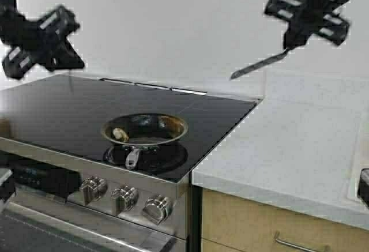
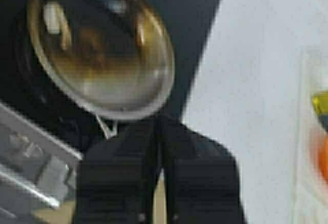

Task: Add oil to the pan and cook the shrimp and serve it

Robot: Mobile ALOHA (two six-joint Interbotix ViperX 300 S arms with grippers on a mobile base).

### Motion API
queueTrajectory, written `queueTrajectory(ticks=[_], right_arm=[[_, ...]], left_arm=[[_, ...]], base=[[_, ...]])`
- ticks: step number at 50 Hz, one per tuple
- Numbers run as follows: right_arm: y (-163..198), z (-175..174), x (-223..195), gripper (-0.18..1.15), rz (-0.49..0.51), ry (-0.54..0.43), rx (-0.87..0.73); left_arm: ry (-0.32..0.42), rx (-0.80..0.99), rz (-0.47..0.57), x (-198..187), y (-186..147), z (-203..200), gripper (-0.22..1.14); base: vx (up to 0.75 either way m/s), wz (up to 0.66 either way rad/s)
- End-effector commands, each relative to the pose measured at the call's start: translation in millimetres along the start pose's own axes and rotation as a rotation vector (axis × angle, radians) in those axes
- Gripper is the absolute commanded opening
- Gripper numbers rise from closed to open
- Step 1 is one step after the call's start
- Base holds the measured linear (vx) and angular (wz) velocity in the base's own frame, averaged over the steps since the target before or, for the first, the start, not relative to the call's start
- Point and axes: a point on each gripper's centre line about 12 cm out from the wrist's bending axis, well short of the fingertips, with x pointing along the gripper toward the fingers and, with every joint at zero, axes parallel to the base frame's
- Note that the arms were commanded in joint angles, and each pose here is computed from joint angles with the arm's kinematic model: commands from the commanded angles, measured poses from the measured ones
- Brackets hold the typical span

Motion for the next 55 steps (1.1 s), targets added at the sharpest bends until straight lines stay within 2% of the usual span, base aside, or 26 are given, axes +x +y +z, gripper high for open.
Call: queueTrajectory(ticks=[1,7,11,15,21,28,37,45,55], right_arm=[[-28.1,36.3,-20.1,0.08,-0.005,0.014,0.028],[-72.3,54.3,-32.1,0.08,-0.064,0.060,0.071],[-104.1,65.5,-39.1,0.08,-0.132,0.035,0.090],[-136.7,69.0,-44.3,0.08,-0.200,0.048,0.097],[-178.0,60.0,-39.0,0.08,-0.268,0.171,0.097],[-218.0,48.0,-24.6,0.08,-0.305,0.320,0.144],[-268.1,25.3,-15.8,0.08,-0.355,0.415,0.258],[-296.3,-0.3,-8.2,0.08,-0.363,0.513,0.353],[-309.0,-20.3,12.4,0.08,-0.347,0.604,0.380]], left_arm=[[-0.038,0.073,0.023,-12.2,-11.6,18.5,-0.08],[-0.015,0.225,0.007,-22.4,-22.7,22.5,0.07],[-0.006,0.321,-0.010,-28.5,-30.5,25.7,0.05],[-0.028,0.346,-0.020,-33.9,-36.4,30.7,0.04],[-0.059,0.367,-0.010,-41.2,-41.4,37.5,0.04],[-0.060,0.395,0.037,-42.9,-38.9,41.7,0.04],[-0.047,0.392,0.070,-43.4,-33.9,39.4,0.04],[-0.048,0.392,0.073,-41.9,-33.9,41.3,0.04],[-0.035,0.385,0.078,-38.6,-31.2,39.6,0.04]], base=[[0.00,0.00],[0.00,0.00],[0.00,0.00],[0.00,0.00],[0.00,0.00],[0.00,0.00],[0.00,0.00],[0.00,0.00],[0.00,0.00]])
